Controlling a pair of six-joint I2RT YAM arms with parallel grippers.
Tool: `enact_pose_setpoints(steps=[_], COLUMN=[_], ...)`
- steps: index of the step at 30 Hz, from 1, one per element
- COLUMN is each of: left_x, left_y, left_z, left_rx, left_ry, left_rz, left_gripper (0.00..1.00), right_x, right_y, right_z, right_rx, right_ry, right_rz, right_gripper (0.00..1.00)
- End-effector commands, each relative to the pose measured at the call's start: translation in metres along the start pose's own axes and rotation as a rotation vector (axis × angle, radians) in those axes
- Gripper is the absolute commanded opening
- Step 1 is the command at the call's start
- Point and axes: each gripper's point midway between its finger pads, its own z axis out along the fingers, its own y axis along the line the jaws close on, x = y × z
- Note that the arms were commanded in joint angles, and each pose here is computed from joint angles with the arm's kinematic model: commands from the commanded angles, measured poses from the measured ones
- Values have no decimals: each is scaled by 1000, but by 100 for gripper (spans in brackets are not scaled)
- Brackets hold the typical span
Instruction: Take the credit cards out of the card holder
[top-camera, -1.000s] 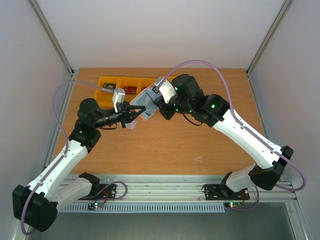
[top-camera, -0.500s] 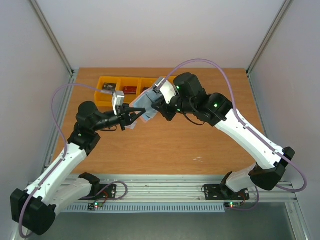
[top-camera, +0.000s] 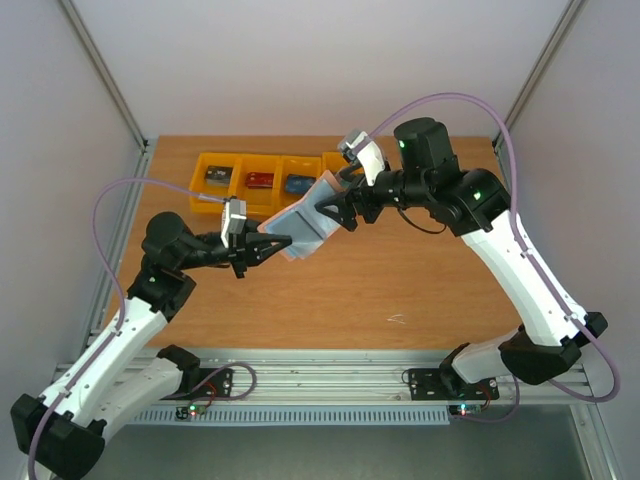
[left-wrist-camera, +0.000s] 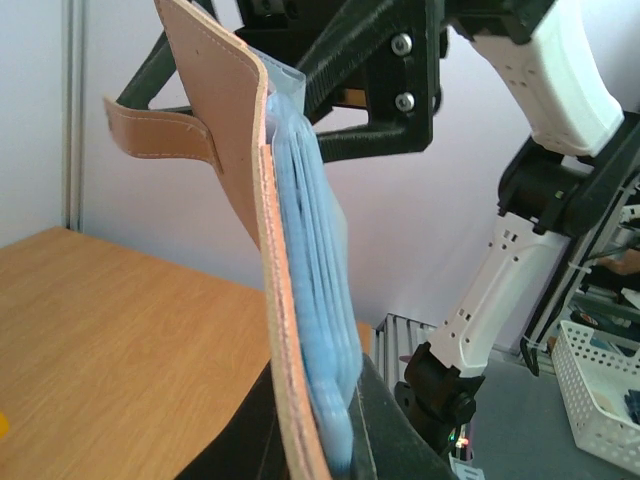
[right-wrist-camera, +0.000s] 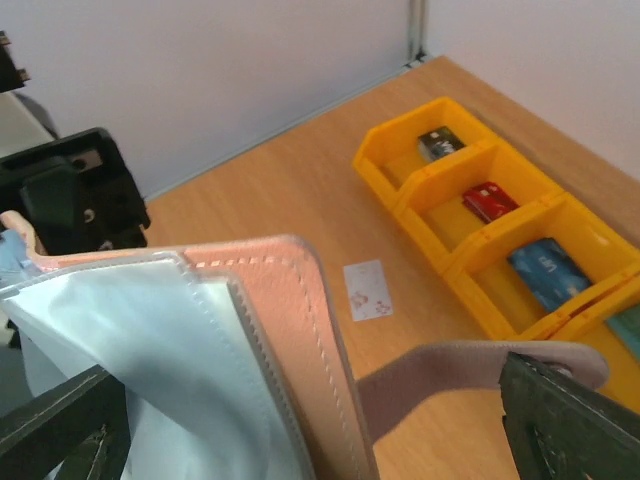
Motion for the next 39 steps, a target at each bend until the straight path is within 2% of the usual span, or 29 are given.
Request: enact_pose_setpoints(steps=[1,6,9,11,13,15,18,22,23,26,28,33,39], left_x=[-8,-6,-6,-7,-7,-6,-6,-5,-5,-6,-5,-6,-6], left_y=[-24,-28,-29,-29,-28,-28,-26,-23,-23,-21,-20,-22,-23], left_z=[-3,-6,-7,-7,-7,-6,-7,-7,-7,-7,-7,-9,-12], left_rx=[89,105,109,109,108,105,95,76,73,61,57,63,56], left_ry=[-12,-1,-2,0,1,1,-2,-7,-9,-19,-25,-40,-49], left_rz=[134,163,180,184,182,172,154,126,123,118,103,122,132], left_gripper=[0,0,0,0,0,0,0,0,0,1,14,28,30], right_x=[5,9,5,6,14,13,6,4,4,-1,-10,-33,-42], right_y=[18,6,15,20,29,39,54,55,56,57,54,50,48], right_z=[-3,-7,-12,-7,-4,-2,-4,-2,-2,-4,-8,-26,-34], right_rx=[-117,-57,-128,-174,-242,-322,-417,-430,-433,-433,-410,-401,-409], right_ry=[58,89,79,112,178,181,138,124,122,88,31,-90,-126], right_rz=[-31,-56,-47,-11,34,56,76,87,88,83,70,52,63], right_gripper=[98,99,98,94,83,70,41,5,2,1,1,1,1])
